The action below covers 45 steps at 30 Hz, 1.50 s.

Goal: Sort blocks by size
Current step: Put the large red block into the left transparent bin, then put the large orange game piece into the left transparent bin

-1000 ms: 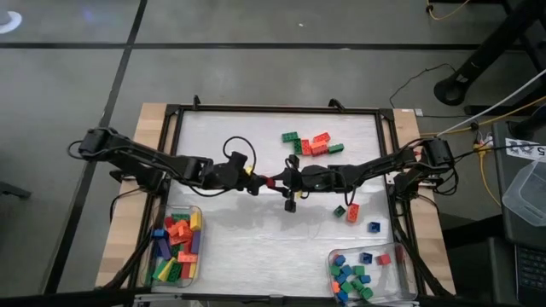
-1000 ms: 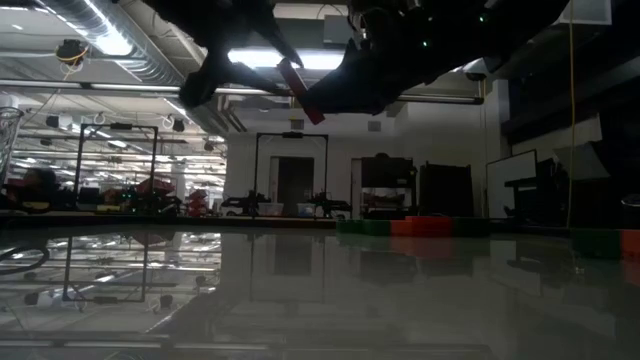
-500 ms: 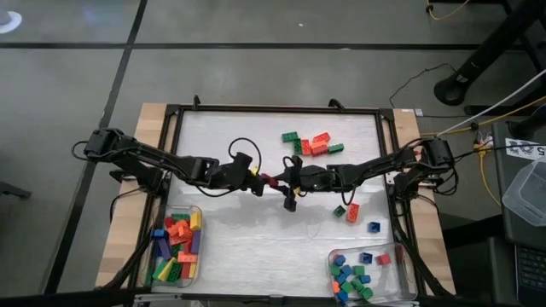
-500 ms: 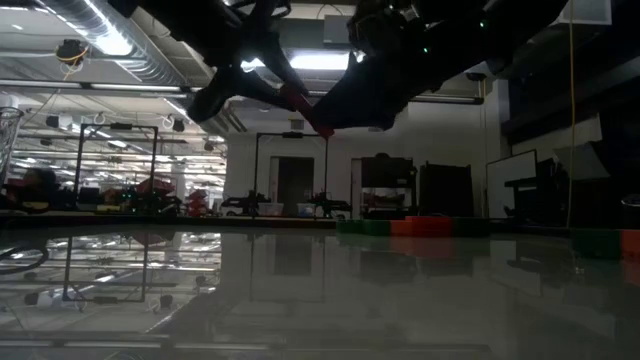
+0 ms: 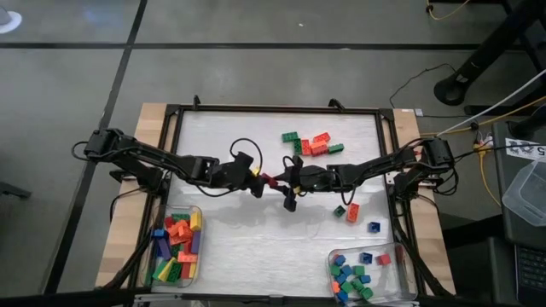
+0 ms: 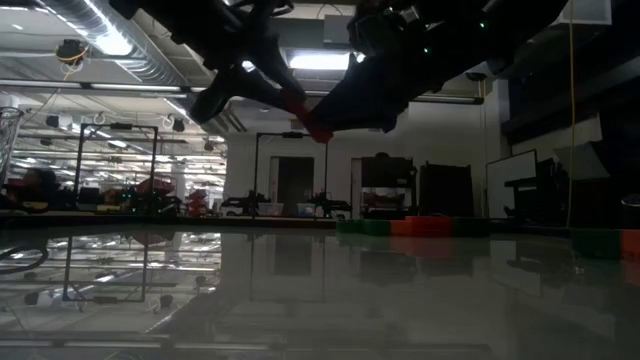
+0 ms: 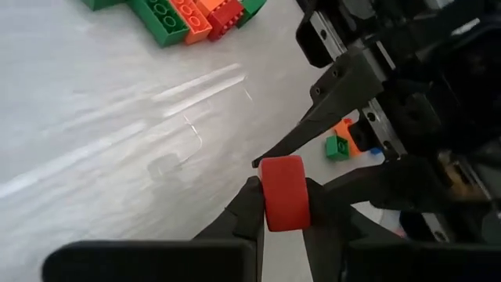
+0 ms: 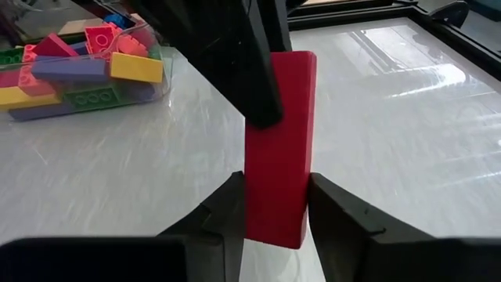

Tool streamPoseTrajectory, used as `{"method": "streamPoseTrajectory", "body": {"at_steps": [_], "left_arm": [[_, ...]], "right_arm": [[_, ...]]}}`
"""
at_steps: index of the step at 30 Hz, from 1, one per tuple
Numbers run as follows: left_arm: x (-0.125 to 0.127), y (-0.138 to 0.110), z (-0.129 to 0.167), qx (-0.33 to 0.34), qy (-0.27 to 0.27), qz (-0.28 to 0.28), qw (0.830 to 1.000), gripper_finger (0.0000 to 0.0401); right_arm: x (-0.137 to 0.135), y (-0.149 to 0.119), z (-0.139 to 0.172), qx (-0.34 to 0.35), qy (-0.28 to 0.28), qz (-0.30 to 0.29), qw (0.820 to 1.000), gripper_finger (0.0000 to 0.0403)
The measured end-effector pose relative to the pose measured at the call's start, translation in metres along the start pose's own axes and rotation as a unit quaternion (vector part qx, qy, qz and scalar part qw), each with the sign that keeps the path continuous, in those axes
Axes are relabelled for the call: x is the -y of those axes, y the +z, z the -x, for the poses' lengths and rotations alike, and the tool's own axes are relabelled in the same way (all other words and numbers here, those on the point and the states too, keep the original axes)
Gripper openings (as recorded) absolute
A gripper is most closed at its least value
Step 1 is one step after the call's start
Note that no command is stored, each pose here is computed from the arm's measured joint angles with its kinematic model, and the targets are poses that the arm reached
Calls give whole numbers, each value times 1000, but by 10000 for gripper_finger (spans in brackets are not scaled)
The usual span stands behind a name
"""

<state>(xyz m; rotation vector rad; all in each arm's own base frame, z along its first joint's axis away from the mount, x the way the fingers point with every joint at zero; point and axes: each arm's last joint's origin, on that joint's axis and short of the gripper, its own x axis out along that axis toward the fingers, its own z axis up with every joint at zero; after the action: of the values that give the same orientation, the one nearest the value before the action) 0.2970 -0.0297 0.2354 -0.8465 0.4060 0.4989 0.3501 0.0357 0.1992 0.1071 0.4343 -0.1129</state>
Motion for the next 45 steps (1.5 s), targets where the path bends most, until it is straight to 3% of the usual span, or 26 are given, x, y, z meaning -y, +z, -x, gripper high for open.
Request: {"method": "streamPoseTrajectory", "body": {"at_steps": [8,14,18,23,28,33,38,45], "left_arm": [[-1,3,9,-8,4,-77,997,43],[-3,12,42,-65,-33,-121,990,44],[-5,14,78,-168,-110,-131,971,43],[-13,1,126,-336,-166,-86,923,52],[-25,-13,160,-429,-113,-20,896,54],[-42,-27,174,-473,11,4,881,56],[-54,-35,177,-470,107,-23,876,80],[-53,-41,172,-462,133,-41,876,147]], "right_arm": [[-1,-1,0,-3,6,1,1000,202],[-1,-3,8,-50,41,8,998,248],[1,-4,25,-104,49,14,993,251],[5,-3,52,-174,56,3,983,242],[8,-4,73,-229,56,-82,968,237],[10,-9,86,-285,32,-183,940,237],[13,-22,95,-363,-23,-259,895,237],[18,-34,108,-429,-119,-344,827,237]]}}
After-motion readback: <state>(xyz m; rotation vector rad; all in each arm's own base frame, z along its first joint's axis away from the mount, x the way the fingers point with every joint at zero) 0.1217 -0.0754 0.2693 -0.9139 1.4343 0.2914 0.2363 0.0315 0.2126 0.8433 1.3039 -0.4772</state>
